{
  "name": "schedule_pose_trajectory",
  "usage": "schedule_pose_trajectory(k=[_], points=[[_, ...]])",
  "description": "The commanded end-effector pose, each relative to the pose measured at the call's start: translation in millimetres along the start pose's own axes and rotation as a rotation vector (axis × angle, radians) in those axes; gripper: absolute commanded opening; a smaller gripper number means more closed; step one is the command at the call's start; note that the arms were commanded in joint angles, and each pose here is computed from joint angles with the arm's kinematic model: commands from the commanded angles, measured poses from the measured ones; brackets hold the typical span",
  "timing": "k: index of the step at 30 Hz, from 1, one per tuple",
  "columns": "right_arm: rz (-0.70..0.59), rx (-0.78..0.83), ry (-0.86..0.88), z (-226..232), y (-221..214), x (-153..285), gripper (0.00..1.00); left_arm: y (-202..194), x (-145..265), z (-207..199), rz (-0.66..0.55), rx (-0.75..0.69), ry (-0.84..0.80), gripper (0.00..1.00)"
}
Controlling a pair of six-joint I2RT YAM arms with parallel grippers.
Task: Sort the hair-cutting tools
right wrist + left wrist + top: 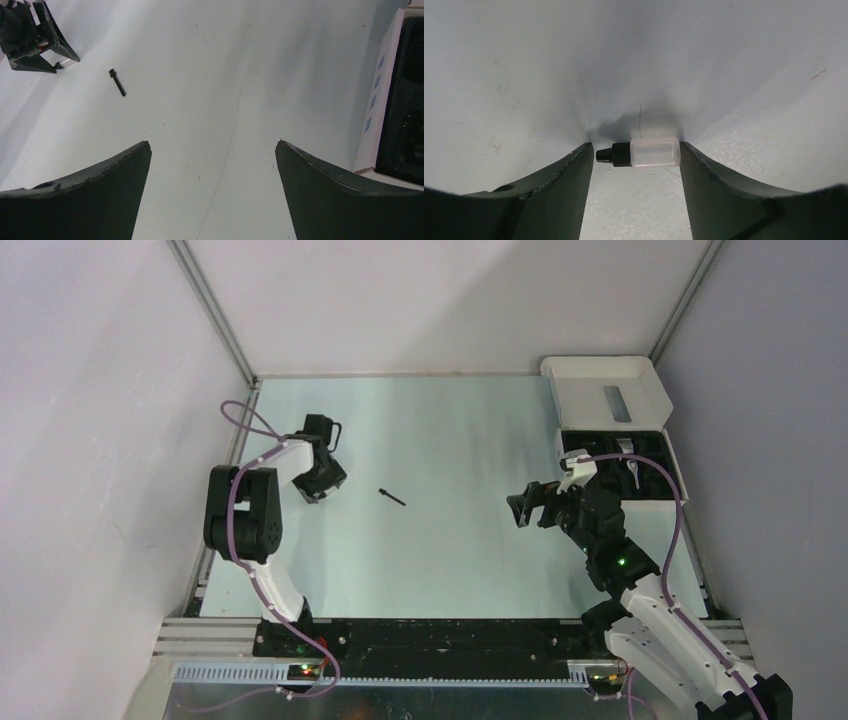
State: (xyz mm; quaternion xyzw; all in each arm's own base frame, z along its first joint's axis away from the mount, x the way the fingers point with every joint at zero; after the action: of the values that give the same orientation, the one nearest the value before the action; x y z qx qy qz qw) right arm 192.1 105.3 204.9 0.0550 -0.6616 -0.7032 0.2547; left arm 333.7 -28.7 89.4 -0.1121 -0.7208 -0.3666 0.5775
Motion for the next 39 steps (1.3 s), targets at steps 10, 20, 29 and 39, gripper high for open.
schedule_pose_trajectory(k=[10,20,29,39], points=[[-0.042,-0.006,0.074,6.6,7.1,-0.4,0.99,6.9,15.8,-0.4,-0.020,-0.066,-0.137,0.51],[-0.079,-0.071,0.378,37.1,19.7,4.0,0.99,3.0,89.8,-7.2,-0.162,-0.231,-0.333,0.47],[0.012,-0.180,0.415,35.8,41.9,6.1,0.99,-39.2,195.6,-19.9,-0.446,-0.695,-0.596,0.47],[0.167,-0.287,0.510,55.0,73.7,4.1,0.90,-91.1,252.0,-3.1,-0.708,-1.094,-0.841,0.48]])
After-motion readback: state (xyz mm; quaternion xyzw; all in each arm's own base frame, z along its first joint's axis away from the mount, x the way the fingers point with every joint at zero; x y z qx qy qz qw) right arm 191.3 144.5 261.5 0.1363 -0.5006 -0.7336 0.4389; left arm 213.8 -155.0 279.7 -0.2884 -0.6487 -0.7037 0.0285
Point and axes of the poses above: each gripper's point midway between its finger pads, its own x axis back along the fingers, its own z axis along the line the jaws close on, y = z × x, the point moved 8 cm from there along x, back along the fingers, and after that the axes turned 8 degrees about x, right-handed, at the moved point
